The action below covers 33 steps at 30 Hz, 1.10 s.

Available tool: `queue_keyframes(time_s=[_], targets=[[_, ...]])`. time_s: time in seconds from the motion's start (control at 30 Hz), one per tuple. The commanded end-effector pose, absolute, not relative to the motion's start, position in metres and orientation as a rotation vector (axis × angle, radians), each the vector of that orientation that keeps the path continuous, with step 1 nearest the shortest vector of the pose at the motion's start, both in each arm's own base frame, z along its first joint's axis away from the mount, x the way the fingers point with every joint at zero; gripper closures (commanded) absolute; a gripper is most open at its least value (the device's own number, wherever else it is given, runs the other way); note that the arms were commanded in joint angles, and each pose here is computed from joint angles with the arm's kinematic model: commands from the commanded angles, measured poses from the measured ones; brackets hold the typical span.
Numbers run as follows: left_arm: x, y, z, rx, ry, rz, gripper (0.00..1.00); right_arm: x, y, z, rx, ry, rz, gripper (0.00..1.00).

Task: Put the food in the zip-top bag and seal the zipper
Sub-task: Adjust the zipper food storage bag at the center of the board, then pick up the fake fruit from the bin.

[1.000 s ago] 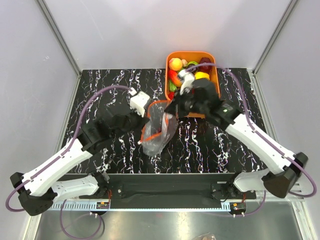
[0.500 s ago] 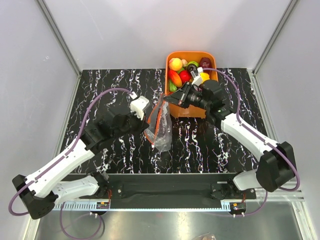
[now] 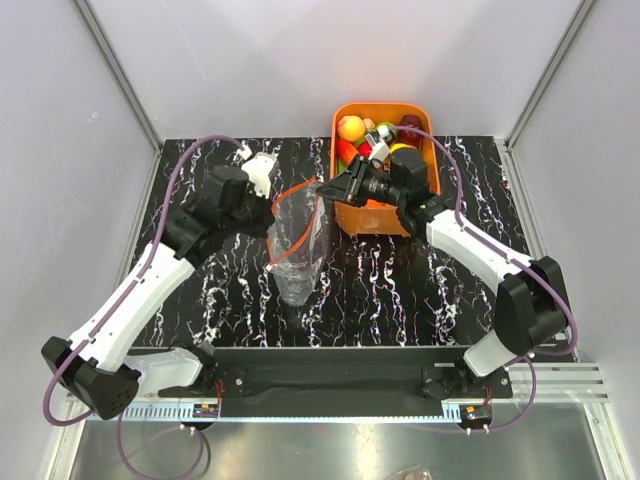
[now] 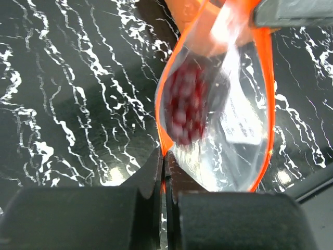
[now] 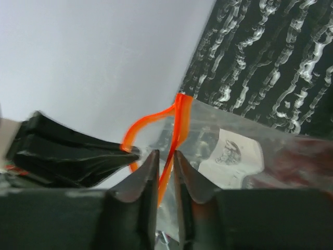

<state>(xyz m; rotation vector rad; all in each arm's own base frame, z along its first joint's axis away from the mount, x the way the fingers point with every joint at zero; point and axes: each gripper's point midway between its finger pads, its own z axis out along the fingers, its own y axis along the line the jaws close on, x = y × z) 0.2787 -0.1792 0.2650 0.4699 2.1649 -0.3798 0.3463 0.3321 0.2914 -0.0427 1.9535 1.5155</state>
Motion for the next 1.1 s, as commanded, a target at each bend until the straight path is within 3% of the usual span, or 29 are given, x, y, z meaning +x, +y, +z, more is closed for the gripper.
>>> queue_keyframes(time_s=[0.0, 0.13, 0.3, 0.6, 0.93, 1.07], targets=[[0.288, -0.170, 0.300, 0.421, 2.088, -0.328, 1.00, 0.359, 0.329, 0.317, -0.141, 1.911, 1.380, 0.73], [0.292, -0.180, 0.302, 0.429, 2.067, -0.374, 1.00, 0.373, 0.313, 0.301, -0.199, 1.960, 1.154, 0.63], [0.295, -0.189, 0.300, 0.436, 2.041, -0.418, 1.00, 0.376, 0.301, 0.295, -0.237, 1.991, 1.039, 0.38], [0.287, -0.189, 0.289, 0.449, 2.003, -0.453, 1.00, 0.418, 0.258, 0.270, -0.320, 2.101, 0.655, 0.36], [0.285, -0.200, 0.273, 0.458, 1.991, -0.525, 1.00, 0.504, 0.222, 0.223, -0.263, 2.172, 0.470, 0.36], [0.285, -0.199, 0.272, 0.458, 1.991, -0.521, 1.00, 0.539, 0.217, 0.215, -0.249, 2.151, 0.432, 0.26]])
